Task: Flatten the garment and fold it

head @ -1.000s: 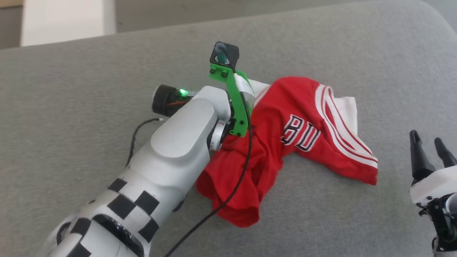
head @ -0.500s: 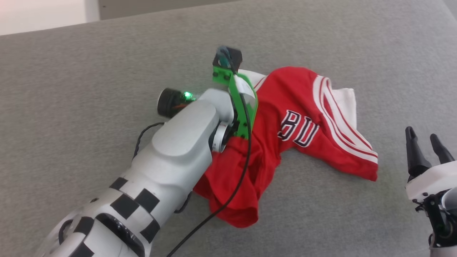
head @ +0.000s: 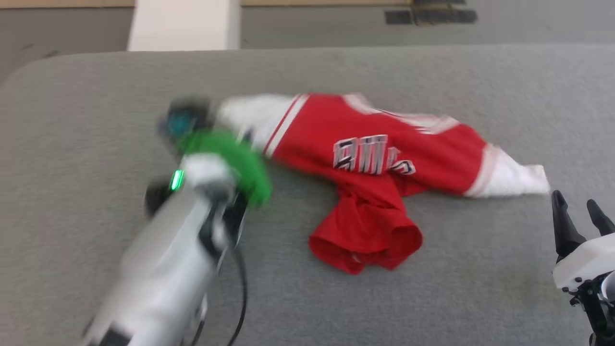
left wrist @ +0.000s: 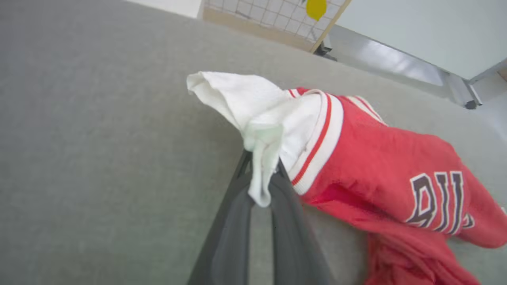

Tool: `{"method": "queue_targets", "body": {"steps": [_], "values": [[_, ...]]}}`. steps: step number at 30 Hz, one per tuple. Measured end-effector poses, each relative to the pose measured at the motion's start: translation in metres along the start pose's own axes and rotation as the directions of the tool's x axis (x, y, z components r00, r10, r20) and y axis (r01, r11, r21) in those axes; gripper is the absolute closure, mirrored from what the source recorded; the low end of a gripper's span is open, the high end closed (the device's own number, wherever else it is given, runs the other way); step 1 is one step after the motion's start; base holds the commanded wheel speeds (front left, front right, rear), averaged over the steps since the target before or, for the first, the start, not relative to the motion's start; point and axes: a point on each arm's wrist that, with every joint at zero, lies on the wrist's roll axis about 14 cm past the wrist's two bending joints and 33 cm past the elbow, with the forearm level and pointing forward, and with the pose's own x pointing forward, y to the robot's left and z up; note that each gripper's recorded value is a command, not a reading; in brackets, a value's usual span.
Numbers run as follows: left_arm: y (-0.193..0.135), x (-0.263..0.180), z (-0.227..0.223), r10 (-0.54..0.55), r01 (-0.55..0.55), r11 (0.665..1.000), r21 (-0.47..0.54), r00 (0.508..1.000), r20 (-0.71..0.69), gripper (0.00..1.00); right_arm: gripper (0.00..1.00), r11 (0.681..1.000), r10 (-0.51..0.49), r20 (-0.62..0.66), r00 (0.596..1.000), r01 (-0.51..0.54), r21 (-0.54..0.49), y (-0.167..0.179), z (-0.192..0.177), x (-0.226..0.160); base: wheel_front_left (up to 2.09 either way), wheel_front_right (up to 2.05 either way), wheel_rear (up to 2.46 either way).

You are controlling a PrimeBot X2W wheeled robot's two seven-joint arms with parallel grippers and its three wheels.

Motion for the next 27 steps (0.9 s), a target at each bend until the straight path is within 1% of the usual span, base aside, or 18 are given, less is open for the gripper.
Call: {"method": "queue_targets", "body": {"steps": [2, 4, 6, 9, 10, 11, 12, 14, 15, 17, 18, 19, 20, 21, 23, 24, 26, 27], "values": [[0.044, -0.029, -0.043, 0.114, -0.119, 0.991, -0.065, 0.99, -0.082, 1.0, 0.0, 0.999, 0.033, 0.006, 0.999, -0.033, -0.011, 0.013, 0.004, 0.002, 0.0, 0.0, 0.0], [0.075, -0.065, -0.086, 0.206, -0.228, 0.965, -0.13, 0.965, -0.162, 1.0, 0.0, 0.998, 0.065, 0.009, 0.998, -0.064, -0.019, 0.024, 0.007, 0.001, 0.0, 0.0, 0.0], [0.084, -0.091, -0.113, 0.235, -0.274, 0.944, -0.184, 0.95, -0.207, 1.0, 0.0, 0.996, 0.087, 0.015, 0.996, -0.087, -0.028, 0.033, 0.01, 0.002, 0.0, 0.0, 0.0], [0.082, -0.113, -0.123, 0.235, -0.288, 0.922, -0.259, 0.948, -0.217, 1.0, 0.0, 0.992, 0.124, 0.014, 0.992, -0.123, -0.036, 0.046, 0.012, 0.002, 0.0, 0.0, 0.0], [0.081, -0.118, -0.123, 0.233, -0.289, 0.91, -0.297, 0.95, -0.209, 0.62, 0.0, 0.99, 0.135, 0.015, 0.991, -0.134, -0.037, 0.05, 0.013, 0.002, 0.0, 0.0, 0.0], [0.081, -0.121, -0.123, 0.236, -0.291, 0.903, -0.315, 0.951, -0.202, 0.08, 0.0, 0.989, 0.144, 0.017, 0.989, -0.144, -0.039, 0.054, 0.014, 0.002, 0.0, 0.0, 0.0], [0.081, -0.126, -0.122, 0.237, -0.29, 0.898, -0.332, 0.952, -0.193, 0.0, 0.0, 0.987, 0.156, 0.021, 0.988, -0.155, -0.04, 0.058, 0.015, 0.002, 0.0, 0.0, 0.0], [0.082, -0.132, -0.11, 0.239, -0.275, 0.871, -0.408, 0.961, -0.138, 0.0, 0.0, 0.984, 0.176, 0.028, 0.984, -0.175, -0.04, 0.065, 0.018, 0.001, 0.0, 0.0, 0.0], [0.083, -0.135, -0.102, 0.243, -0.263, 0.863, -0.431, 0.965, -0.103, 0.0, 0.0, 0.983, 0.182, 0.03, 0.983, -0.181, -0.04, 0.068, 0.019, 0.001, 0.0, 0.0, 0.0], [0.089, -0.141, -0.069, 0.259, -0.212, 0.843, -0.494, 0.965, 0.029, 0.0, 0.0, 0.98, 0.197, 0.035, 0.98, -0.196, -0.038, 0.072, 0.02, -0.001, 0.0, 0.0, 0.0], [0.092, -0.144, -0.053, 0.27, -0.188, 0.841, -0.508, 0.958, 0.092, 0.0, 0.0, 0.979, 0.201, 0.035, 0.979, -0.2, -0.038, 0.074, 0.02, -0.002, 0.0, 0.0, 0.0], [0.098, -0.149, -0.034, 0.292, -0.168, 0.845, -0.507, 0.94, 0.175, 0.0, 0.0, 0.979, 0.202, 0.034, 0.979, -0.201, -0.038, 0.074, 0.02, -0.003, 0.0, 0.0, 0.0], [0.105, -0.155, -0.017, 0.316, -0.162, 0.859, -0.487, 0.914, 0.254, 0.0, 0.0, 0.979, 0.202, 0.032, 0.979, -0.201, -0.037, 0.074, 0.019, -0.003, 0.0, 0.0, 0.0], [0.113, -0.162, 0.0, 0.342, -0.169, 0.878, -0.448, 0.877, 0.339, 0.0, 0.0, 0.98, 0.199, 0.029, 0.98, -0.197, -0.037, 0.072, 0.018, -0.003, 0.0, 0.0, 0.0], [0.12, -0.173, 0.022, 0.349, -0.212, 0.92, -0.328, 0.824, 0.446, 0.0, 0.0, 0.98, 0.192, 0.008, 0.981, -0.191, -0.047, 0.071, 0.014, -0.002, 0.0, 0.0, 0.0], [0.122, -0.176, 0.028, 0.347, -0.248, 0.934, -0.258, 0.804, 0.482, 0.0, 0.0, 0.981, 0.188, -0.006, 0.982, -0.188, -0.055, 0.071, 0.011, 0.0, 0.0, 0.0, 0.0], [0.12, -0.18, 0.039, 0.334, -0.297, 0.942, -0.157, 0.774, 0.538, 0.0, 0.0, 0.979, 0.189, -0.035, 0.981, -0.191, -0.065, 0.074, 0.008, 0.005, 0.0, 0.0, 0.0], [0.117, -0.183, 0.049, 0.325, -0.322, 0.94, -0.113, 0.746, 0.581, 0.0, 0.0, 0.977, 0.193, -0.05, 0.98, -0.196, -0.078, 0.076, 0.008, 0.009, 0.0, 0.0, 0.0]]}}
